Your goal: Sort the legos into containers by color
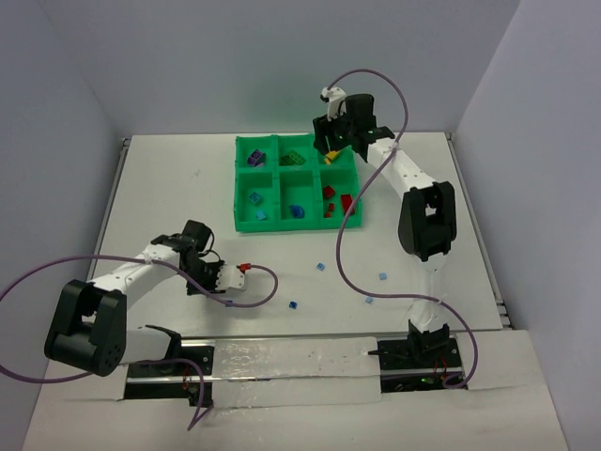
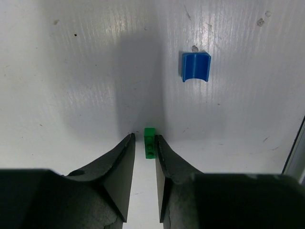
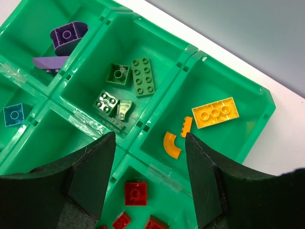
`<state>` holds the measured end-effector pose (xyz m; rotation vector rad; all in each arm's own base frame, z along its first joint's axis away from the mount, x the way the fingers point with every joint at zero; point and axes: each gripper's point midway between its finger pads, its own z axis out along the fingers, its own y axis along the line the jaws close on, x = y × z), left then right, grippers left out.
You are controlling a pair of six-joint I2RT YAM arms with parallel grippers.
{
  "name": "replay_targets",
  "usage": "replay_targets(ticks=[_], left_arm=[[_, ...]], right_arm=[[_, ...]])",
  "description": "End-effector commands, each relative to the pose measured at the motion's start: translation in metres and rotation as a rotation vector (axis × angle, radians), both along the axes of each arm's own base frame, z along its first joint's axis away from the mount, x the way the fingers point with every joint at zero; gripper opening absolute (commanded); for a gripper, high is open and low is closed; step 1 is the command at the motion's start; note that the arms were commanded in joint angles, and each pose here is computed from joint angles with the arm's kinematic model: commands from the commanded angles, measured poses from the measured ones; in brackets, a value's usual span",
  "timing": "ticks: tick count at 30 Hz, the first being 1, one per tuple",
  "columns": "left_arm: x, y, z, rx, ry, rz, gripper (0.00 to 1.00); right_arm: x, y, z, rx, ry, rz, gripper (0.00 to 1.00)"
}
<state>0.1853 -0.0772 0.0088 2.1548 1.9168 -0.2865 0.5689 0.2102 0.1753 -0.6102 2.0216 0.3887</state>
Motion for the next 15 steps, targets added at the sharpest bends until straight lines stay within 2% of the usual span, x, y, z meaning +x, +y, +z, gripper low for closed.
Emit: replay_targets(ticks=[1,7,10,13,15], left_arm=[[0.003,0.006,-0.010,0.026,-0.026,-0.036,0.29],[0.007,-0.010,0.001,-0.058,-0.035,-0.040,0.08],[0.018,-0.026,0.021,-0.138,-0.064,-0.034,0.03],[0.040,-0.056,0.063,-0.283,-0.092,0.009,0.00],[0.067,-0.076,0.101,-0.375,-0.153,0.034,0.00]], right_arm=[[-0.003,-0.008,0.047,0.015,-0.091,0.000,0.67],[-0.009,-0.015,0.038,-0.007,-0.069,-0.007,0.67],[-0.015,-0.026,0.039,-0.001,-0.043,-0.016,0.70],[-0.026,-0.041,0.043,0.031,-0.004,-0.028,0.77],[-0.032,-0.051,0.052,0.059,0.003,-0.033,0.87]])
